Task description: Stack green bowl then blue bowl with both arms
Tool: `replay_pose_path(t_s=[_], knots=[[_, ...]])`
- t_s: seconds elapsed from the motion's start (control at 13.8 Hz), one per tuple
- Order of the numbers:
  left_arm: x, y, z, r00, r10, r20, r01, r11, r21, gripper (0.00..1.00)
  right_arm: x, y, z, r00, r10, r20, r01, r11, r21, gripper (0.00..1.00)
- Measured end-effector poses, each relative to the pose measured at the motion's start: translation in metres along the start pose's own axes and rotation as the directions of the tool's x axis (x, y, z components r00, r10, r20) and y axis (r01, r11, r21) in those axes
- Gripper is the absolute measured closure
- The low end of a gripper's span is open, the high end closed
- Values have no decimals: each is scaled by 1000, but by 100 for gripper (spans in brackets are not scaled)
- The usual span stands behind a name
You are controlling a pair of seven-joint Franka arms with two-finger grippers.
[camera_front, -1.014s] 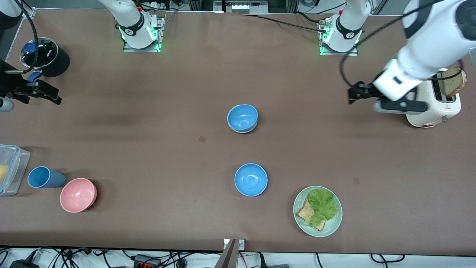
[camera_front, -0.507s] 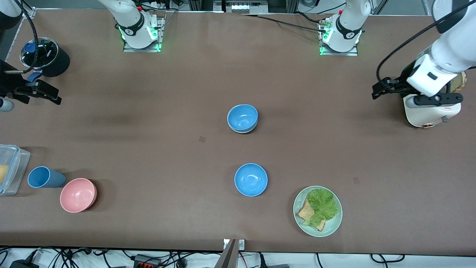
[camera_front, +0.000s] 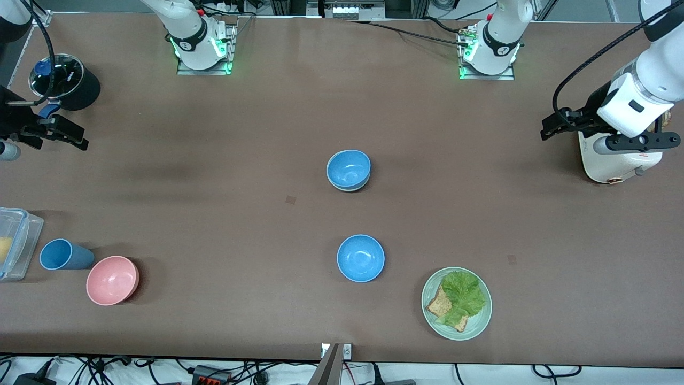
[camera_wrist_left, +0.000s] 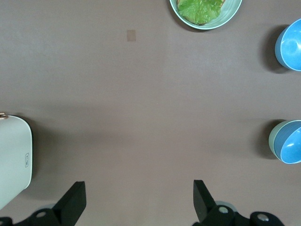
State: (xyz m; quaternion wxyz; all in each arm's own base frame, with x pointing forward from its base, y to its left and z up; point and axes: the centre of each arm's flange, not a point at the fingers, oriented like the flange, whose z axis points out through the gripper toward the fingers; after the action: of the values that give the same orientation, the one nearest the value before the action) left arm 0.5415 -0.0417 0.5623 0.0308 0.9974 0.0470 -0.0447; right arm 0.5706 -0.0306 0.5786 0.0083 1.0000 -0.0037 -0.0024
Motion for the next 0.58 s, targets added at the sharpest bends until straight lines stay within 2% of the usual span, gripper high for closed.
replay_pose_path(t_s=[0.58], knots=[[6,-1,6,1000,0,17,0,1000,-3,0,0,0,0,1000,0,0,0,1000,0,0]])
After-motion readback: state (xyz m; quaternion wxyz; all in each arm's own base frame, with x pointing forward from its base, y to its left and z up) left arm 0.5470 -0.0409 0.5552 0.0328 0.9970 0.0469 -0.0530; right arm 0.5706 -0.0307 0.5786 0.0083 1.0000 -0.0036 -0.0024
